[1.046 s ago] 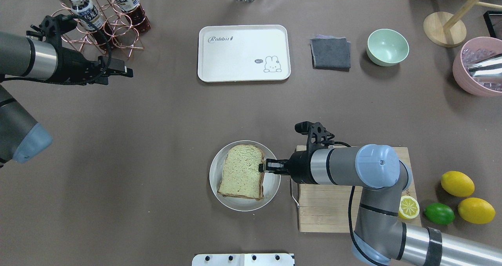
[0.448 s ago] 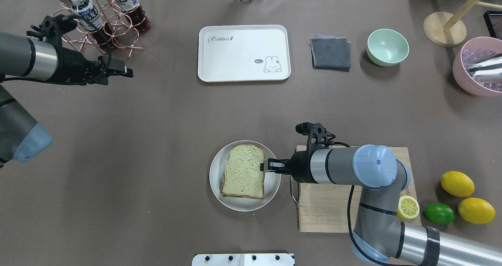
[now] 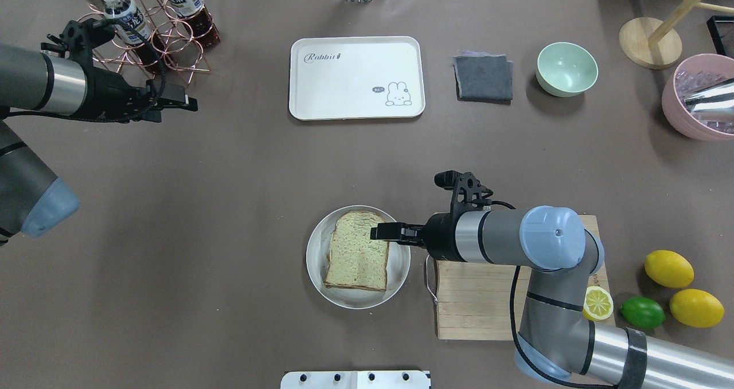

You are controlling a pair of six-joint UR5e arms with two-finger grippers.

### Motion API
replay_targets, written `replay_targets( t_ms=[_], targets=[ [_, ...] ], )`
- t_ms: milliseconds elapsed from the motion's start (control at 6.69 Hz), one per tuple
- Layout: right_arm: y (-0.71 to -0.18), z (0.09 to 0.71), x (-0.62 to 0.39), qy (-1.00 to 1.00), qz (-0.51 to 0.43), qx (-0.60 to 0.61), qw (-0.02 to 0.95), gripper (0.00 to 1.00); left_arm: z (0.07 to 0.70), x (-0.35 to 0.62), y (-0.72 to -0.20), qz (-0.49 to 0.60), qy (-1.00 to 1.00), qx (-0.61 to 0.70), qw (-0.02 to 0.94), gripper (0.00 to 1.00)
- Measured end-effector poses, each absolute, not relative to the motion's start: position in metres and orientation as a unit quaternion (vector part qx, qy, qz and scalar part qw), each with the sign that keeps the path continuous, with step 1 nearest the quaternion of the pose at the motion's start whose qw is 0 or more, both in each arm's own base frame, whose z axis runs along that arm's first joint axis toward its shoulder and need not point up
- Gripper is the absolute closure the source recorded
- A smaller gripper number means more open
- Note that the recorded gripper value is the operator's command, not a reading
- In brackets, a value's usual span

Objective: Make sandwich and place on tray
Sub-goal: 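Open the right gripper and withdraw it from the sandwich, then move the left gripper to the white plate's rim while the right arm draws back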

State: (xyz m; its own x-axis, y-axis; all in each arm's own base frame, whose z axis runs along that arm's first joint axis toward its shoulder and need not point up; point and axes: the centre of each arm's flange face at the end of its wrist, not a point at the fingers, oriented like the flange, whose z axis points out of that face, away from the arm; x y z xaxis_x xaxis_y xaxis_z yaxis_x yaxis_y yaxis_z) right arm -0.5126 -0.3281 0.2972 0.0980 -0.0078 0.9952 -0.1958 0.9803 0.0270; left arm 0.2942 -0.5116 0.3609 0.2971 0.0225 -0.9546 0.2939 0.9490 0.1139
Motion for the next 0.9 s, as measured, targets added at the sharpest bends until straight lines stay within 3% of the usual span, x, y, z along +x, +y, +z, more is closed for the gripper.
replay_targets(
  t_ms=[598,897],
  targets=[
    [-0.374,0.262,-0.439,-0.609,0.095,0.048,0.786,0.01,0.321,0.356,-0.483,-0.101,0.610,0.124,0.777,0.02],
    [-0.415,0.289,-0.382,-0.580,0.117,0.019,0.806,0.01,0.298,0.415,-0.449,-0.118,0.620,0.113,0.768,0.02]
  ],
)
